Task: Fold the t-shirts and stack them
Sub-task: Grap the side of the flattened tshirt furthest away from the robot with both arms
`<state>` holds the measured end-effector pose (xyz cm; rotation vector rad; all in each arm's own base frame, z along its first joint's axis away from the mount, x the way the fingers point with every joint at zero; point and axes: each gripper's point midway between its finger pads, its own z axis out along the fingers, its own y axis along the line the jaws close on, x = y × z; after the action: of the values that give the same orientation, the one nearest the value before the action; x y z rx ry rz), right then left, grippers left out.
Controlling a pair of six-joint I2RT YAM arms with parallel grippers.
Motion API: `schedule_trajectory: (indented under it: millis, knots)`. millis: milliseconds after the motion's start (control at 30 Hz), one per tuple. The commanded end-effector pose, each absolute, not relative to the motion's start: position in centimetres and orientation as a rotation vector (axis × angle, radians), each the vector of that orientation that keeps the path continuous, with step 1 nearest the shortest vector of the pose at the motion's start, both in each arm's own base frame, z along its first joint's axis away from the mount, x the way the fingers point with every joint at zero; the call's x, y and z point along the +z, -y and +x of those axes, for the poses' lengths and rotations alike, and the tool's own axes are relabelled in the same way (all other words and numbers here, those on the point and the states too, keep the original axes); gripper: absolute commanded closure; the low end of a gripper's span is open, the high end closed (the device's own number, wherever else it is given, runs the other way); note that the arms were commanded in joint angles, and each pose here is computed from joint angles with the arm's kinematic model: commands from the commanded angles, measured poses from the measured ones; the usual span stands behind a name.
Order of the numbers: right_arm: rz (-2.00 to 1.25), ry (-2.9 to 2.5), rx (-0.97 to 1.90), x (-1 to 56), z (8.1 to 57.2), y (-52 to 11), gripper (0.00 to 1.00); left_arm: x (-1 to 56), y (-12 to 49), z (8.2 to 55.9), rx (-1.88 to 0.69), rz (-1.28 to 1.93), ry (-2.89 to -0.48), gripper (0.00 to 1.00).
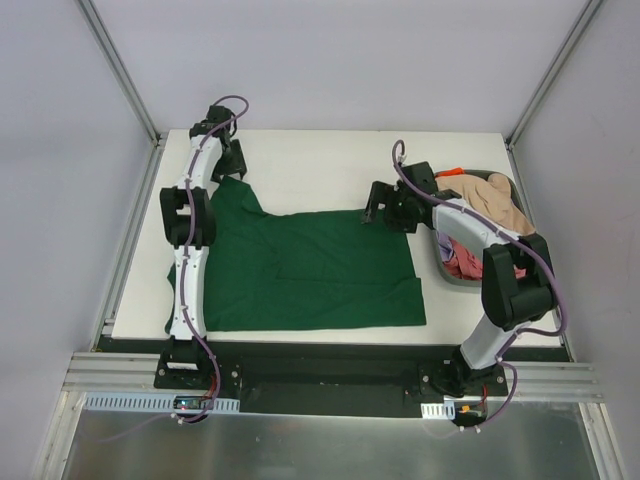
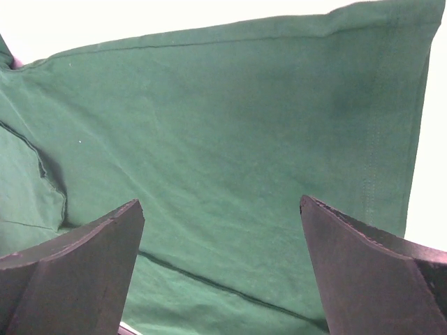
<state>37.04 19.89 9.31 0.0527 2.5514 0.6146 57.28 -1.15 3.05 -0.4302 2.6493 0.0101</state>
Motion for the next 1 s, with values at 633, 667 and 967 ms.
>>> schedule_trajectory:
  millis: [633, 667, 967]
  knots:
    - [0.040, -2.472, 0.390, 11.1, 40.1, -17.6, 0.01, 0.8, 0.5, 53.7, -0.052, -0.493, -2.826, 1.00]
    - [0.046, -2.489, 0.333, 10.8, 40.7, -17.0, 0.01, 0.8, 0.4, 53.8, -0.049, -0.495, -2.824, 1.00]
    - [0.035, -2.530, -0.061, 9.3, 47.0, -14.7, 0.07, 0.7, 0.5, 53.7, -0.059, -0.488, -2.829, 1.00]
